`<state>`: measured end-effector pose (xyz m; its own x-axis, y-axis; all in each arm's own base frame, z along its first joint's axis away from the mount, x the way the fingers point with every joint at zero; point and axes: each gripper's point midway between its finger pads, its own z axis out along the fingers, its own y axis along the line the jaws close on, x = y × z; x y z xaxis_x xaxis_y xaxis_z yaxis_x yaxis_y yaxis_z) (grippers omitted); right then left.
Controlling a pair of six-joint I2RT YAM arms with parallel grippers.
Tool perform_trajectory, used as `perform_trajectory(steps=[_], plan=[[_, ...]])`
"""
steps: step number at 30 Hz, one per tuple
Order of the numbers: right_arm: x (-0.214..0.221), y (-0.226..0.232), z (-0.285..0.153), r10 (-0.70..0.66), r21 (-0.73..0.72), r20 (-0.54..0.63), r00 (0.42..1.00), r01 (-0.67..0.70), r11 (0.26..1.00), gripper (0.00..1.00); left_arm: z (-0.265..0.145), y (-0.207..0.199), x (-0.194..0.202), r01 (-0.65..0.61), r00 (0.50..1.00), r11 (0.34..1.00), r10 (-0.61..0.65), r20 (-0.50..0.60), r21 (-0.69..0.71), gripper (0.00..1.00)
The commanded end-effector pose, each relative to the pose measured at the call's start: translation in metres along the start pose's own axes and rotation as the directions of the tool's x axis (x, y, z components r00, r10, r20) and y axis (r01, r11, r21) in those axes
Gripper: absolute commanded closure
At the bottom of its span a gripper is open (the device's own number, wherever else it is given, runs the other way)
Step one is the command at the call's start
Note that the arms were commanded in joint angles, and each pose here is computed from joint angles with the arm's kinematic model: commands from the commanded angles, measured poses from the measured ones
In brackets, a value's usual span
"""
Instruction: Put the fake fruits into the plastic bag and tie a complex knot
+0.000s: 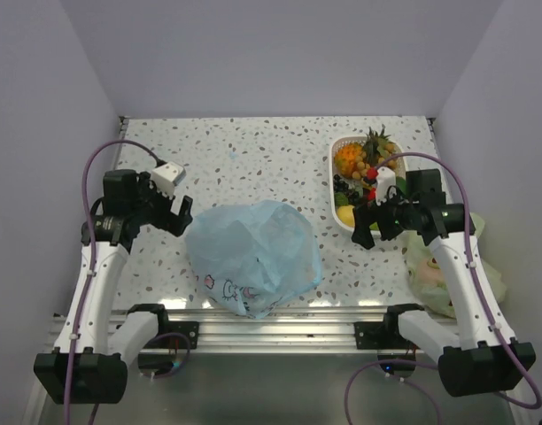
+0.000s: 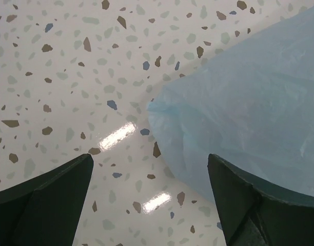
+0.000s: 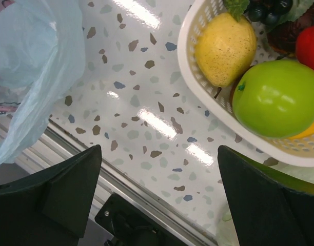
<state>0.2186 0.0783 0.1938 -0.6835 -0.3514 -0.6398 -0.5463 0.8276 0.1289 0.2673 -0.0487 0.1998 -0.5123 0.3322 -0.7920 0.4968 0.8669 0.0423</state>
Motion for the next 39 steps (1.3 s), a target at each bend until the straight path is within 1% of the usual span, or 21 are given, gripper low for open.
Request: perform_trajectory(steps=[1,2,4,5,6,7,8,10,15,19,25,28,30,31,32,33,34,35,36,38,39], plan=[[-0.005,0.017,-0.002,-0.009,-0.105,0.01,1.0,0.01,0.994,0.02,-0.016,-0.003,-0.032,-0.105,0.992,0.994,0.102,0.073,0.028,0.0],[-0.005,0.019,-0.002,-0.008,-0.115,0.008,1.0,0.008,0.993,0.01,-0.018,-0.007,-0.03,-0.113,0.992,0.992,0.11,0.057,0.053,0.0],[-0.008,0.023,-0.001,-0.006,-0.141,0.012,1.0,0.008,0.99,0.01,-0.029,-0.017,-0.043,-0.208,0.975,0.971,0.197,0.098,0.115,0.0],[-0.009,0.023,-0.001,-0.005,-0.146,0.02,1.0,0.008,0.989,0.02,-0.033,-0.029,-0.033,-0.209,0.978,0.961,0.201,0.064,0.181,0.0],[-0.01,0.025,0.0,-0.005,-0.154,0.022,1.0,0.008,0.988,0.01,-0.041,-0.036,-0.042,-0.242,0.969,0.946,0.227,0.093,0.214,0.0],[-0.011,0.028,0.001,0.0,-0.176,0.022,1.0,0.004,0.984,0.01,-0.042,-0.038,-0.041,-0.298,0.954,0.925,0.283,0.096,0.238,0.0],[-0.012,0.031,0.002,0.002,-0.197,0.02,1.0,0.002,0.98,0.02,-0.048,-0.044,-0.034,-0.299,0.954,0.915,0.29,0.074,0.272,0.0],[-0.015,0.04,0.003,0.009,-0.259,0.02,1.0,-0.004,0.966,0.01,-0.054,-0.049,-0.037,-0.35,0.936,0.887,0.338,0.094,0.3,0.0],[-0.022,0.055,0.017,0.029,-0.352,0.012,1.0,-0.023,0.936,0.02,-0.06,-0.074,-0.021,-0.341,0.939,0.839,0.327,0.108,0.423,0.0],[-0.027,0.06,0.037,0.006,-0.361,-0.003,1.0,-0.007,0.932,0.01,-0.053,-0.081,-0.015,-0.335,0.942,0.829,0.308,0.134,0.449,0.0],[-0.026,0.088,0.07,-0.117,-0.389,-0.069,0.991,0.082,0.917,0.01,-0.033,-0.098,-0.008,-0.335,0.941,0.781,0.306,0.146,0.527,0.0],[-0.017,0.092,0.084,-0.135,-0.396,-0.124,0.983,0.076,0.915,0.04,-0.023,-0.106,-0.005,-0.337,0.94,0.764,0.305,0.153,0.55,0.02],[-0.011,0.095,0.089,-0.129,-0.416,-0.146,0.981,0.057,0.907,0.09,-0.015,-0.114,0.004,-0.305,0.95,0.764,0.283,0.129,0.569,0.08],[-0.011,0.096,0.092,-0.119,-0.418,-0.147,0.982,0.048,0.907,0.12,-0.008,-0.112,-0.001,-0.334,0.942,0.769,0.296,0.159,0.545,0.17],[-0.012,0.096,0.094,-0.112,-0.417,-0.144,0.983,0.042,0.908,0.22,0.0,-0.112,0.008,-0.324,0.944,0.778,0.301,0.134,0.538,0.24],[-0.016,0.096,0.098,-0.104,-0.42,-0.134,0.985,0.039,0.907,0.29,0.004,-0.113,0.007,-0.311,0.949,0.79,0.288,0.128,0.528,0.31],[-0.02,0.097,0.098,-0.098,-0.422,-0.126,0.987,0.036,0.906,0.44,0.013,-0.107,0.001,-0.327,0.945,0.807,0.29,0.152,0.491,0.48],[-0.025,0.098,0.099,-0.094,-0.426,-0.116,0.989,0.036,0.904,0.52,0.017,-0.105,-0.002,-0.309,0.951,0.821,0.271,0.149,0.479,0.57],[-0.031,0.099,0.101,-0.088,-0.435,-0.106,0.99,0.034,0.9,0.61,0.024,-0.101,-0.01,-0.315,0.949,0.83,0.268,0.167,0.461,0.74],[-0.053,0.1,0.101,-0.084,-0.434,-0.064,0.994,0.048,0.899,0.82,0.029,-0.092,-0.027,-0.314,0.948,0.851,0.259,0.183,0.421,0.85],[-0.061,0.1,0.102,-0.076,-0.432,-0.052,0.996,0.047,0.901,1.0,0.035,-0.088,-0.031,-0.285,0.957,0.863,0.236,0.166,0.418,0.89]])
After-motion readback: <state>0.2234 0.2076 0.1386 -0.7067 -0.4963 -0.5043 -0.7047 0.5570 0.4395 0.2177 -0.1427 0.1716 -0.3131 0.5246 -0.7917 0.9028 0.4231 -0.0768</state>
